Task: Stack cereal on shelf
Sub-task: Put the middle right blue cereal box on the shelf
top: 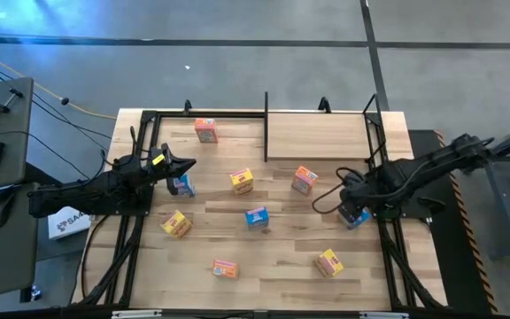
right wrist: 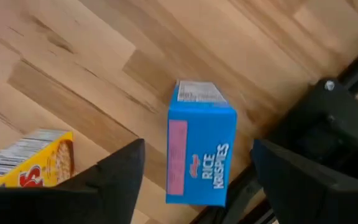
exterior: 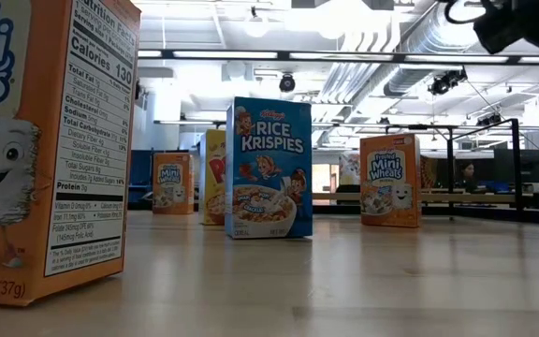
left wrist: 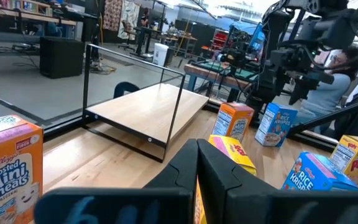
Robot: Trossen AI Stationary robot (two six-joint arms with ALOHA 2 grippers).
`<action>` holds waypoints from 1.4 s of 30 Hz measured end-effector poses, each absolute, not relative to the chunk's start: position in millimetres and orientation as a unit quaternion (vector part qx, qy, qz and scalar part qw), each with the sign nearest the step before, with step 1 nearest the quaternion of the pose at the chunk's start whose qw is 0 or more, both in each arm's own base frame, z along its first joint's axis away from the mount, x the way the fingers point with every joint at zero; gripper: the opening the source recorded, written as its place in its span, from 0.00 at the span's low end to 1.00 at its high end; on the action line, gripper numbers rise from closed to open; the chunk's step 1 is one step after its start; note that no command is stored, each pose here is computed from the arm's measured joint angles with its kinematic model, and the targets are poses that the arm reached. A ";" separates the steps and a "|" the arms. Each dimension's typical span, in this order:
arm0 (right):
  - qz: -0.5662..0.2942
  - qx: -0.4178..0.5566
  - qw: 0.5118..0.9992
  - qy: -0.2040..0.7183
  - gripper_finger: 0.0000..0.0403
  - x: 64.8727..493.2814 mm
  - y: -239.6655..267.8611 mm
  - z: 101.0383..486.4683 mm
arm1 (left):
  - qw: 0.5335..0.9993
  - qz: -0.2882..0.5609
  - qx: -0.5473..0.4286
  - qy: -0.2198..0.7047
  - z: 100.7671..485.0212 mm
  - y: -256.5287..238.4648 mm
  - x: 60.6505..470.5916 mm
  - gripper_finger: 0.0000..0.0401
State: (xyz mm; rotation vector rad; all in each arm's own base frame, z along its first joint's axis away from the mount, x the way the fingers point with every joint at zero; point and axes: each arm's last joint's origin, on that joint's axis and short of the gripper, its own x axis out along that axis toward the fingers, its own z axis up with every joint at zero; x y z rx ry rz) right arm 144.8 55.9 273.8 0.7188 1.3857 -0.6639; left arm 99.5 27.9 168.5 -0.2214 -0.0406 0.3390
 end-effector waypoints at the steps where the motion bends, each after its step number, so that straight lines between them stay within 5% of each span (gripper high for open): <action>1: -0.296 0.320 0.660 0.613 0.70 144.2 58.0 273.6 | 0.979 0.168 -0.110 -0.020 168.5 27.9 99.5 0.00; 17: -0.317 0.338 0.631 0.622 0.69 138.3 67.5 236.6 | 0.980 0.167 -0.110 -0.021 168.8 27.9 99.5 0.00; 31: -0.285 0.350 0.640 0.622 0.39 142.8 70.5 233.5 | 0.980 0.167 -0.107 -0.012 167.2 27.9 99.6 0.00; 42: -0.246 0.356 0.675 0.598 0.36 154.3 68.4 254.6 | 0.980 0.168 -0.107 -0.013 167.2 27.9 99.5 0.00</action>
